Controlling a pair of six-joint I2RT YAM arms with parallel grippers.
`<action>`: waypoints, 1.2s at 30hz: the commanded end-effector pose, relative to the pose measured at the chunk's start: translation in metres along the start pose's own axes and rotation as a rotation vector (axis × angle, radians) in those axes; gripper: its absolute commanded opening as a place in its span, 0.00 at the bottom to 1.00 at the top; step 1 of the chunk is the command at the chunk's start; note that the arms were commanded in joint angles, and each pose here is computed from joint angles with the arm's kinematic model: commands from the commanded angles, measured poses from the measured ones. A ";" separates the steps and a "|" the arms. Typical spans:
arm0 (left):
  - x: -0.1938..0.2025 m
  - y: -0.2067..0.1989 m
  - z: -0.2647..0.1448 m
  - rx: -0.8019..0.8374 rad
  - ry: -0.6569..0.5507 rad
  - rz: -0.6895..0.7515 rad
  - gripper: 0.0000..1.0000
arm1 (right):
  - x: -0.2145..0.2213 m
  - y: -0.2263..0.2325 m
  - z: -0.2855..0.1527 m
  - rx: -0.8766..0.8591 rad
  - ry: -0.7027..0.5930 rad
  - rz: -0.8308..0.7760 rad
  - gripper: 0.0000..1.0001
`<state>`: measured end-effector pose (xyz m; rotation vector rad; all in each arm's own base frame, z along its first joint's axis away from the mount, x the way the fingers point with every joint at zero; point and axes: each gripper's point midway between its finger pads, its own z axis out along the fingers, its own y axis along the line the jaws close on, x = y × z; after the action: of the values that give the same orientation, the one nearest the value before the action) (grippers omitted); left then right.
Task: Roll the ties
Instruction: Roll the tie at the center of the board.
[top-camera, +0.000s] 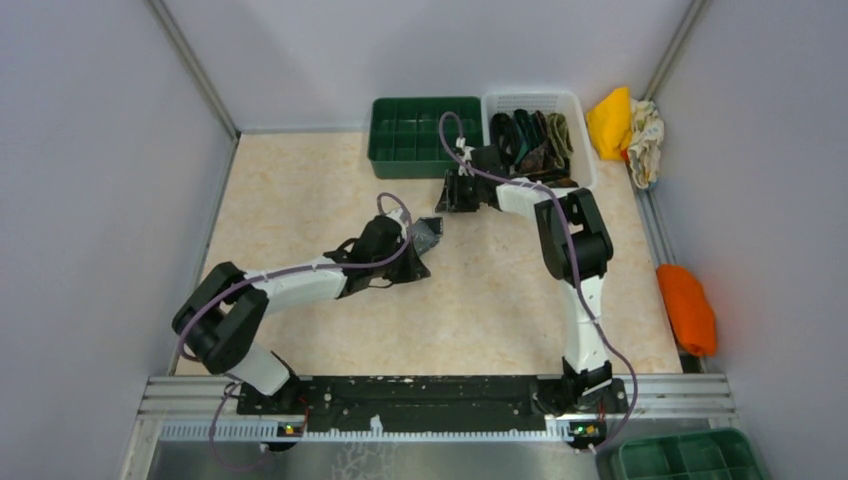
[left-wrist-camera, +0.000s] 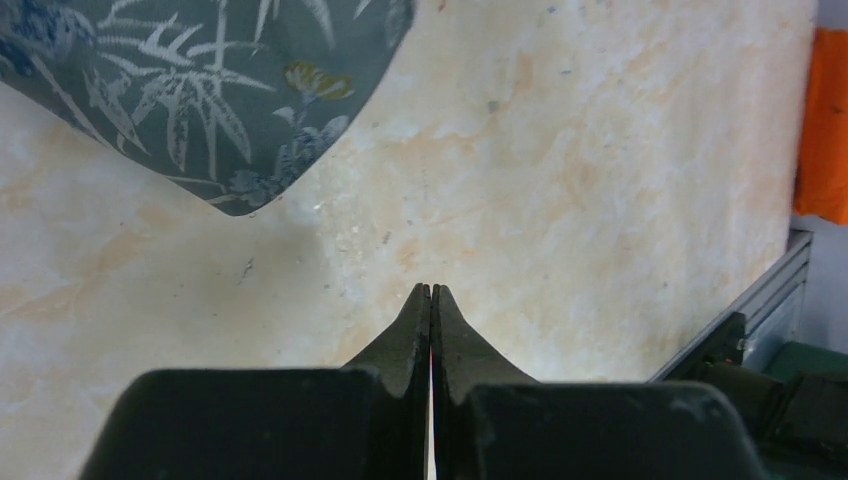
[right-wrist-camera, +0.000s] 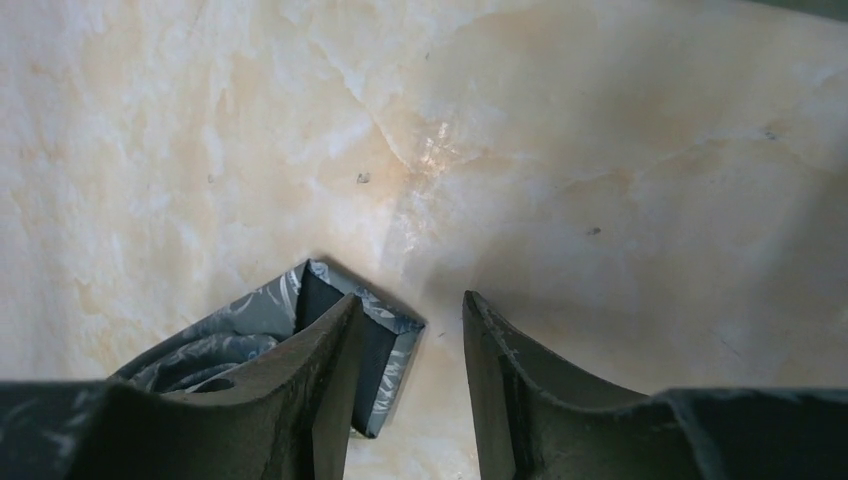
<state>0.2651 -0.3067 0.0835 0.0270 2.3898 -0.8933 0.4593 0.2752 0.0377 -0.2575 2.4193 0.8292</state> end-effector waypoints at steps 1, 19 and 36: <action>0.023 0.020 0.021 -0.033 0.062 -0.025 0.00 | 0.000 0.012 0.004 -0.070 0.003 0.010 0.42; -0.017 0.099 0.015 -0.411 -0.145 0.058 0.00 | 0.066 0.062 -0.041 -0.313 0.016 0.166 0.40; -0.030 0.037 -0.036 -0.171 -0.161 0.077 0.00 | 0.059 0.093 -0.052 -0.602 -0.041 0.316 0.57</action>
<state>0.2807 -0.2443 0.0523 -0.0518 2.3788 -0.5269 0.3529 0.3091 0.0669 -0.0574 2.2518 1.5424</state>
